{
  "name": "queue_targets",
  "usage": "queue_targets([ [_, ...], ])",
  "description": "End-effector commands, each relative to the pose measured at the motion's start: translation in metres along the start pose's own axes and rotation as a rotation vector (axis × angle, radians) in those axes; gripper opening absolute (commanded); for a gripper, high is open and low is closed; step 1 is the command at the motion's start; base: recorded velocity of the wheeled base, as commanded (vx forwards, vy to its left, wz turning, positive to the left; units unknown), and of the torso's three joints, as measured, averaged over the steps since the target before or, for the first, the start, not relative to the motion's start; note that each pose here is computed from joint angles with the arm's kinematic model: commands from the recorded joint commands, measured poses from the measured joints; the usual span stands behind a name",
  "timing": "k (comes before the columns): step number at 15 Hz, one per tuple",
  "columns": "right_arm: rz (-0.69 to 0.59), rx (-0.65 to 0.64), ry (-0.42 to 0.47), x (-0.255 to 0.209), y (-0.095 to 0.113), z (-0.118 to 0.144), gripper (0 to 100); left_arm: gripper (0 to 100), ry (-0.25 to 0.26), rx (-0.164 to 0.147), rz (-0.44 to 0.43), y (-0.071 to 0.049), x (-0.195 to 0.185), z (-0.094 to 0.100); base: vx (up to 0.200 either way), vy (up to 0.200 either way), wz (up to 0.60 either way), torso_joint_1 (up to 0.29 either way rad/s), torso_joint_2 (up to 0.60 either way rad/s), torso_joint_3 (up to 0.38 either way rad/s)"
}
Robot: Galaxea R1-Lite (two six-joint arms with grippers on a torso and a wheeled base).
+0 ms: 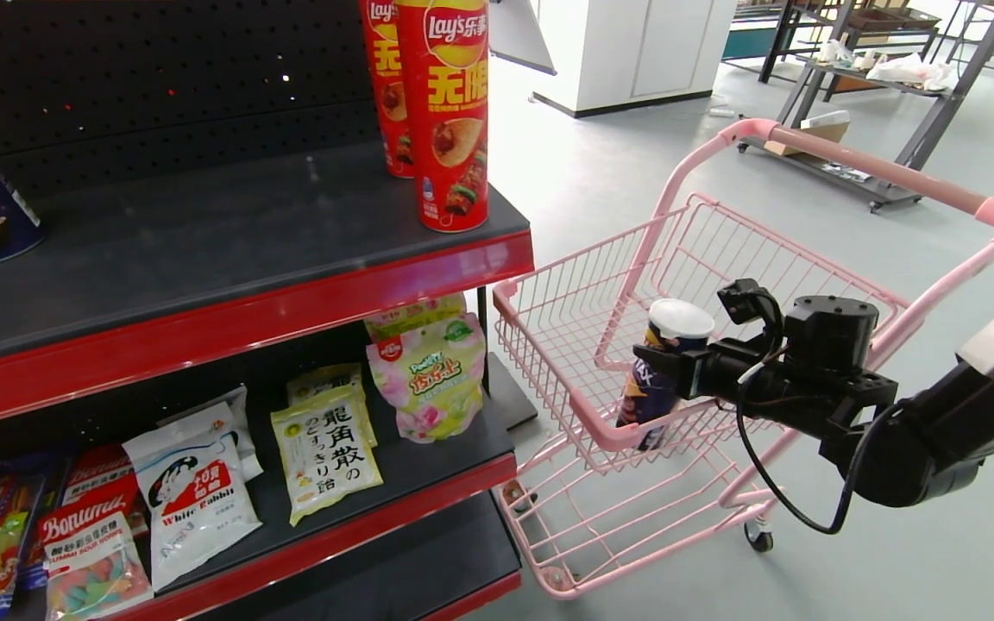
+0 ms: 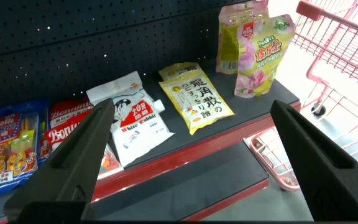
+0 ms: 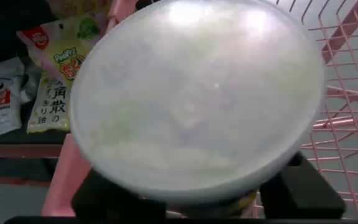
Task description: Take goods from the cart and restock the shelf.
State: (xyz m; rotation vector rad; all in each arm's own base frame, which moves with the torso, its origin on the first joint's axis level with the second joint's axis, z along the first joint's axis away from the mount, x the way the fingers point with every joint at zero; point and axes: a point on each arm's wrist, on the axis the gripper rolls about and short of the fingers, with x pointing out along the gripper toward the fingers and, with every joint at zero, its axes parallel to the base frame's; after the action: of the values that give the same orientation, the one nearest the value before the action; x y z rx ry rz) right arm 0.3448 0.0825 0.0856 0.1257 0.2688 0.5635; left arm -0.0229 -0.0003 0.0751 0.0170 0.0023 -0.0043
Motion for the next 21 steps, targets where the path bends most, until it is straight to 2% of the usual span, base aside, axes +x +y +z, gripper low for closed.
queue_targets([
  [1,-0.002,0.005,0.008,-0.001,-0.001,-0.002,0,100,0.001,0.000,0.000,0.000,0.000,0.000,0.000,0.000,0.00,0.000,0.00,0.000],
  [3,-0.008,0.002,0.000,-0.003,-0.001,0.001,0,100,0.001,0.001,0.001,0.000,0.000,0.000,0.000,0.000,0.00,0.000,0.00,0.000],
  [6,0.002,-0.038,-0.089,-0.016,0.008,0.035,0,100,0.001,0.001,0.000,0.000,0.000,0.000,0.000,0.000,0.00,0.000,0.00,0.000],
  [7,0.008,-0.063,-0.155,-0.029,0.017,0.071,0,100,0.001,0.001,0.001,0.000,0.000,0.000,0.000,0.000,0.00,0.000,0.00,0.000],
  [9,0.009,-0.089,-0.223,-0.061,0.033,0.124,0,100,0.001,0.000,0.000,0.000,0.000,0.000,0.000,0.000,0.00,0.000,0.00,0.000],
  [11,0.012,-0.099,-0.248,-0.096,0.051,0.161,0,100,0.001,-0.003,-0.002,0.000,0.000,0.000,0.000,0.000,0.00,0.000,0.00,0.000],
  [12,0.014,-0.096,-0.244,-0.110,0.059,0.168,0,100,0.001,-0.003,-0.002,0.000,0.000,0.000,0.000,0.000,0.00,0.000,0.00,0.000],
  [15,0.104,-0.084,-0.157,-0.167,0.104,0.163,0,100,0.001,-0.006,-0.002,0.000,0.000,0.000,0.000,0.000,0.00,0.000,0.00,0.000],
  [17,0.230,-0.088,-0.092,-0.183,0.132,0.148,0,100,0.001,-0.006,-0.002,0.000,0.000,0.000,0.000,0.000,0.00,0.000,0.00,0.000],
  [18,0.266,-0.091,-0.059,-0.184,0.139,0.138,0,100,0.001,-0.006,-0.003,0.000,0.000,0.000,0.000,0.000,0.00,0.000,0.00,0.000],
  [21,0.288,-0.108,0.001,-0.173,0.142,0.123,0,100,0.001,-0.006,-0.003,0.000,0.000,0.000,0.000,0.000,0.00,0.000,0.00,0.000],
])
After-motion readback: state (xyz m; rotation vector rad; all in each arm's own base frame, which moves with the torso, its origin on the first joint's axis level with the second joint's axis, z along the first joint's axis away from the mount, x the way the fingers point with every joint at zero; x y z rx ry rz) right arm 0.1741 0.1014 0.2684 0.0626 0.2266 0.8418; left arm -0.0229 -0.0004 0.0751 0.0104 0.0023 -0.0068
